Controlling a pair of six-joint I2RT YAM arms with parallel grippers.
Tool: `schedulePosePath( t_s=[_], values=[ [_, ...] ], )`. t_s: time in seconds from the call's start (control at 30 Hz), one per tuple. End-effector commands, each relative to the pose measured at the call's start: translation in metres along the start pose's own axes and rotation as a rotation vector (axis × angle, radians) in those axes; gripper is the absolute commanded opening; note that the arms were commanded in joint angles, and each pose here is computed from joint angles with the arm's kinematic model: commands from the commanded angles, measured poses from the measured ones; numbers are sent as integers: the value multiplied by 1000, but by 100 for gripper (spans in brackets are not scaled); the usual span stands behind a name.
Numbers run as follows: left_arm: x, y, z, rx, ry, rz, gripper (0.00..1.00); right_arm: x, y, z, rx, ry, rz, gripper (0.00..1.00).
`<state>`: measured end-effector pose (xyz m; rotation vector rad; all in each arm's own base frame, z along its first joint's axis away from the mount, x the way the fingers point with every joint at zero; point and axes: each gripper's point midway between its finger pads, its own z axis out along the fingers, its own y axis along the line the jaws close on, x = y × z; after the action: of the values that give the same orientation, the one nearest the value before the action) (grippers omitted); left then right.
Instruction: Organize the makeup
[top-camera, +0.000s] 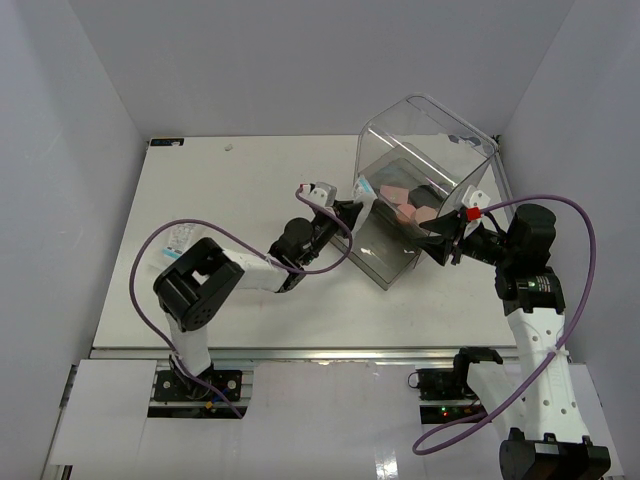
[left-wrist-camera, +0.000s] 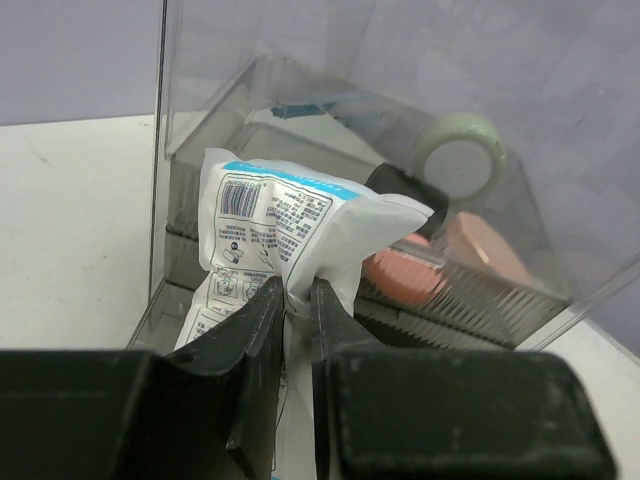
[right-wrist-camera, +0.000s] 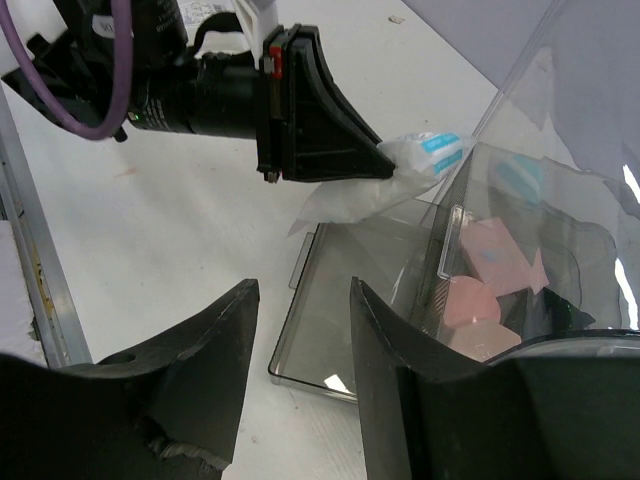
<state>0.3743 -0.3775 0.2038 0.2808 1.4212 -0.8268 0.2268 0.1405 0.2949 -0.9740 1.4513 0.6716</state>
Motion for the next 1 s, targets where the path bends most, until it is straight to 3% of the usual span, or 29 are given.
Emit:
schedulePosePath(
  t_s=[0.0,0.53,0.97],
  values=[
    [-24,-6,7,31,-141,68,0,2,-1,0,-1,0,5,48],
    [27,11,9,1,-46,126,0,4,-2,1,-5,3,9,48],
    [54,26,3,-86,131,138,0,3,0,0,-4,-1,3,48]
  ],
)
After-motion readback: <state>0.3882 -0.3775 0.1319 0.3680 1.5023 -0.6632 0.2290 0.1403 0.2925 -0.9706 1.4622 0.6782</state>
